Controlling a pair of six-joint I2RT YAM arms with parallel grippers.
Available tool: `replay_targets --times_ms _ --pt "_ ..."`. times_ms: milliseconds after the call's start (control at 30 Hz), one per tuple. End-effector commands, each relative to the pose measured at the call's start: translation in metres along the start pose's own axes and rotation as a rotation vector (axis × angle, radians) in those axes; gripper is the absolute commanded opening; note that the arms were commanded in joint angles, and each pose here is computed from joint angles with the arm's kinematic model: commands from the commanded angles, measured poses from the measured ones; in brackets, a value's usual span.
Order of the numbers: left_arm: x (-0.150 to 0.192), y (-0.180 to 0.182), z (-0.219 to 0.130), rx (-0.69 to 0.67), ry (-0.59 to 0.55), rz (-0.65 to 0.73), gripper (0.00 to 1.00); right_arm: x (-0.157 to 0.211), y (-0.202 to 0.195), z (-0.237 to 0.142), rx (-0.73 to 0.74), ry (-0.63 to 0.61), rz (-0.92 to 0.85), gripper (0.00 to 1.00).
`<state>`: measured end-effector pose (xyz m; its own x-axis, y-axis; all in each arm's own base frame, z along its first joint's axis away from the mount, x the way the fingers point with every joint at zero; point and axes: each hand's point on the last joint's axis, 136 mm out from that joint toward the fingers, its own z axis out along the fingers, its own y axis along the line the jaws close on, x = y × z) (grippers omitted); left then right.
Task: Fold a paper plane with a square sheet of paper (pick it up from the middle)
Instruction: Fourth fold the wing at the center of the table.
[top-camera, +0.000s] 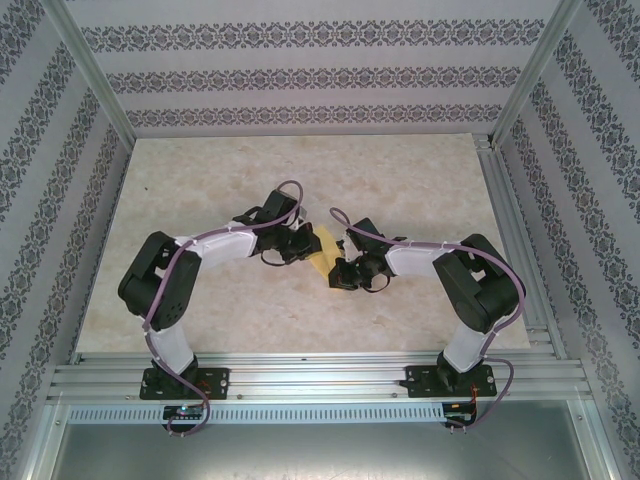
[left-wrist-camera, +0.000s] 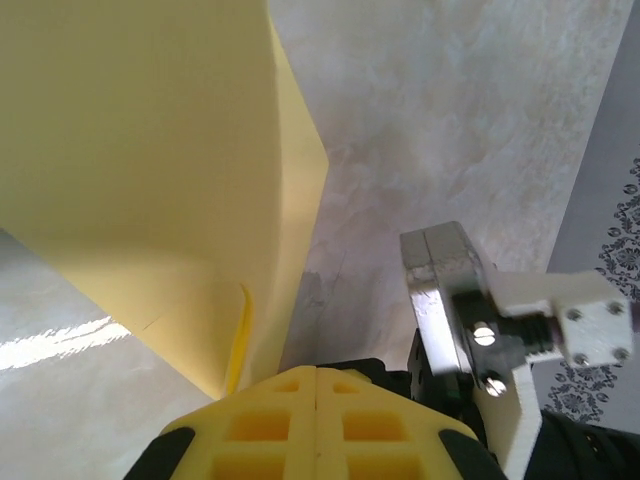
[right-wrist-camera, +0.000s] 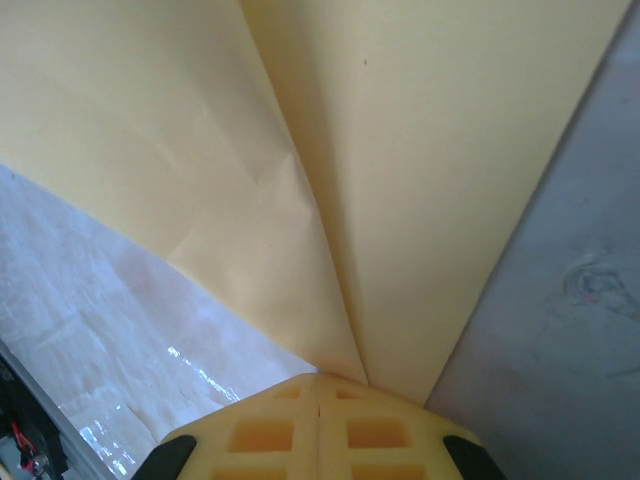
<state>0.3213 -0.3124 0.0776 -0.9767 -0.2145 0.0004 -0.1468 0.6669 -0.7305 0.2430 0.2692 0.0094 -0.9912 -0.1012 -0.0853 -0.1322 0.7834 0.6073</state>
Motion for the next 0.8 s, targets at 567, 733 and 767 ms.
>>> replay_targets --times_ms 567,733,767 --pt "0.000 0.019 0.040 -0.060 0.044 0.053 0.07 0.034 -0.046 0.023 0.139 0.090 0.077 0.04" --pt "-0.002 0.023 0.047 -0.067 0.049 0.070 0.07 0.033 -0.045 0.023 0.136 0.088 0.076 0.04" --pt "-0.003 0.024 0.047 -0.070 0.044 0.076 0.07 0.033 -0.045 0.023 0.136 0.088 0.077 0.04"
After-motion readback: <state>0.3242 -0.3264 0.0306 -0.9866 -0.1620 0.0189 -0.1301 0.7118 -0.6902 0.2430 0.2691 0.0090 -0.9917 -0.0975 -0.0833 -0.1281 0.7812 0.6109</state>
